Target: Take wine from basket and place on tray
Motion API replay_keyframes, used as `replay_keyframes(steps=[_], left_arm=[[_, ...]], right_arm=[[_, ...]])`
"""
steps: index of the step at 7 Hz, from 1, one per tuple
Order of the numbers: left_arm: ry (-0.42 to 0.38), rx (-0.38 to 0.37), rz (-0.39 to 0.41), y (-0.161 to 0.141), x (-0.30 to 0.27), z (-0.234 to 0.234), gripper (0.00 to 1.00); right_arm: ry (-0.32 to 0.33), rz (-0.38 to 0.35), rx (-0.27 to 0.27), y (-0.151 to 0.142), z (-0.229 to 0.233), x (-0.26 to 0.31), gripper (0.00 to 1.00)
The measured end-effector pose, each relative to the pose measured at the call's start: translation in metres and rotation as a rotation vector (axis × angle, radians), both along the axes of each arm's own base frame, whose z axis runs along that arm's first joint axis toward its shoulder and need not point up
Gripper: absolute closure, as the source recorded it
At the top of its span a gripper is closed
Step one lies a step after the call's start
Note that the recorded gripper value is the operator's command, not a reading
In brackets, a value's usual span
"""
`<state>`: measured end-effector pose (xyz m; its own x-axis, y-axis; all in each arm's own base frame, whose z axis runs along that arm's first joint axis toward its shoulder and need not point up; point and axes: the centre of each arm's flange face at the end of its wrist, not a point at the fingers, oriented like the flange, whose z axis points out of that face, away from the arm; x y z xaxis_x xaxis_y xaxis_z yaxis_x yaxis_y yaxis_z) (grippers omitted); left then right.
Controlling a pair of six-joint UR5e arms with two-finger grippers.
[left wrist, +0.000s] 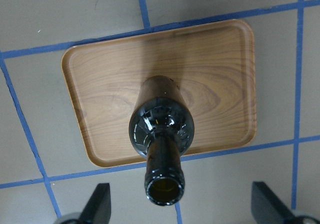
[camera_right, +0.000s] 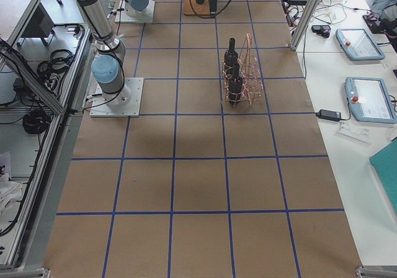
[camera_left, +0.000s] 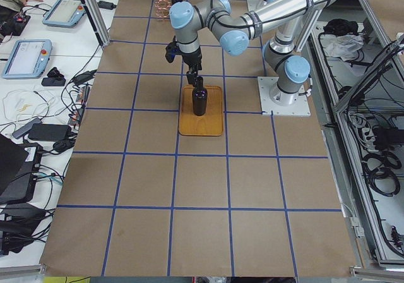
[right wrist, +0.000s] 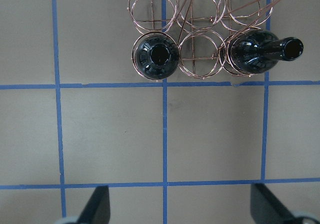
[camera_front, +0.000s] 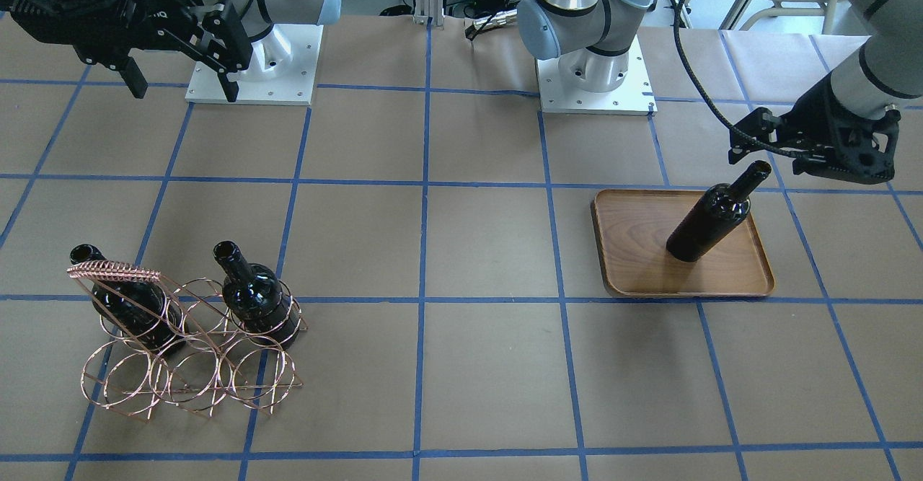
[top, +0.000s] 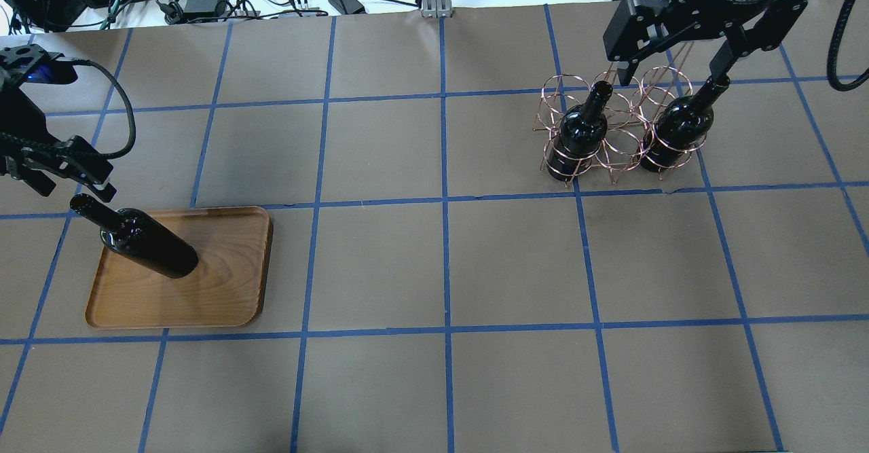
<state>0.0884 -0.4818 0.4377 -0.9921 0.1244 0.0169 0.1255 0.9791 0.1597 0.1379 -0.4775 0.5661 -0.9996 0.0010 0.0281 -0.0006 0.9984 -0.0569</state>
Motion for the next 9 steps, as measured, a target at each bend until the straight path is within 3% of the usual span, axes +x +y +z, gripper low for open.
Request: replay_keyframes(steps=[3, 5, 7, 9], left_arm=[[-0.031, -0.078, 0.093, 0.0, -0.097, 0.051, 0.0], [0.014, -0.115, 0.131, 0.005, -0.174, 0.062, 0.0], [0.024, -0.147, 0.074, 0.024, -0.227, 0.077, 0.0], [0.023, -0.183, 0.038, 0.039, -0.244, 0.094, 0.0]], right_arm=[[-0.006, 0.001, -0.002, 0.0, 0.0, 0.0, 0.0], [-0.009, 0.004, -0.005, -0.001, 0.0, 0.001, 0.0], [-0.009, 0.005, -0.006, -0.001, 0.0, 0.001, 0.0], [-0.002, 0.008, -0.005, -0.001, 0.0, 0.0, 0.0]])
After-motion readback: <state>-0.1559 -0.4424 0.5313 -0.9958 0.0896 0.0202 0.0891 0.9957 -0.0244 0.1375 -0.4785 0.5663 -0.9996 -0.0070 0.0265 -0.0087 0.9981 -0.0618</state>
